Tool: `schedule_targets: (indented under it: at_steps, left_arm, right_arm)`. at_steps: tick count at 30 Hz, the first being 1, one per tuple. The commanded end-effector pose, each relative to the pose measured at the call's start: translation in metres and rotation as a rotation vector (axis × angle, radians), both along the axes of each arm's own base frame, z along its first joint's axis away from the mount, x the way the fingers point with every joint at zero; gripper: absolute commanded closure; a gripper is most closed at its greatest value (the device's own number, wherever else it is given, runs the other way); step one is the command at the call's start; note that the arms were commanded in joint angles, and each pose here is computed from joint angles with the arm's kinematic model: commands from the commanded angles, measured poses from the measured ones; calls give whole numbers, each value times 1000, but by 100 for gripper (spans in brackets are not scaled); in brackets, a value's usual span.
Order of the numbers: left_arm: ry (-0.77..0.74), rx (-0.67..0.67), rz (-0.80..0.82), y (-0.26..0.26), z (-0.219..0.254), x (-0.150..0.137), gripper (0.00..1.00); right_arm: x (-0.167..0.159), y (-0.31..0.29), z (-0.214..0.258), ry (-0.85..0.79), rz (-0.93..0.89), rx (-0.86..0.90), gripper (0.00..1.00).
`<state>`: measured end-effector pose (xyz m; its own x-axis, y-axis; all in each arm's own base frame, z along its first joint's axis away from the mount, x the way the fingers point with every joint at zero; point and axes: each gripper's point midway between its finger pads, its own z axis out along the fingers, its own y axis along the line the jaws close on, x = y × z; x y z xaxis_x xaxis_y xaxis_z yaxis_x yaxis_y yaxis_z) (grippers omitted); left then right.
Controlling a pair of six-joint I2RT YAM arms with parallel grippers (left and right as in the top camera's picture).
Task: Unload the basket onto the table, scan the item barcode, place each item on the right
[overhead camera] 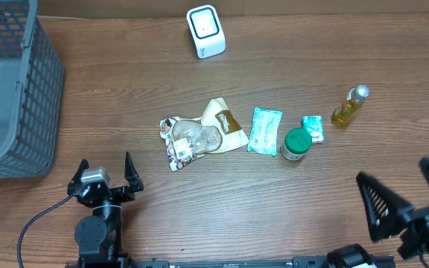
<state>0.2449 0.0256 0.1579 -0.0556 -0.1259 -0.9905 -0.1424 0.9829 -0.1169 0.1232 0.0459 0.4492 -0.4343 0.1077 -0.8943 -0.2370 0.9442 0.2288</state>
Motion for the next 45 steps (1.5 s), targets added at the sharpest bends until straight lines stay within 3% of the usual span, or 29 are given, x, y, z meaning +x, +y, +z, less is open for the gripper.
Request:
schedule_targets:
  at_steps: [1,11,26,45]
  left_arm:
    - [-9,-9,11,2,1,-1,0]
    - [-9,-9,11,2,1,-1,1]
    - [-9,-9,11,2,1,-1,0]
    - [-9,-10,11,2,1,-1,0]
  right_arm:
    - [-23,-8,-21,72,-11,-20,0]
    - [-67,-21,-34,40,-11,-11,0]
    - [-95,-29,-32,-54,-11,16,0]
    - [-166,-49,-39,-287,-11,85,0]
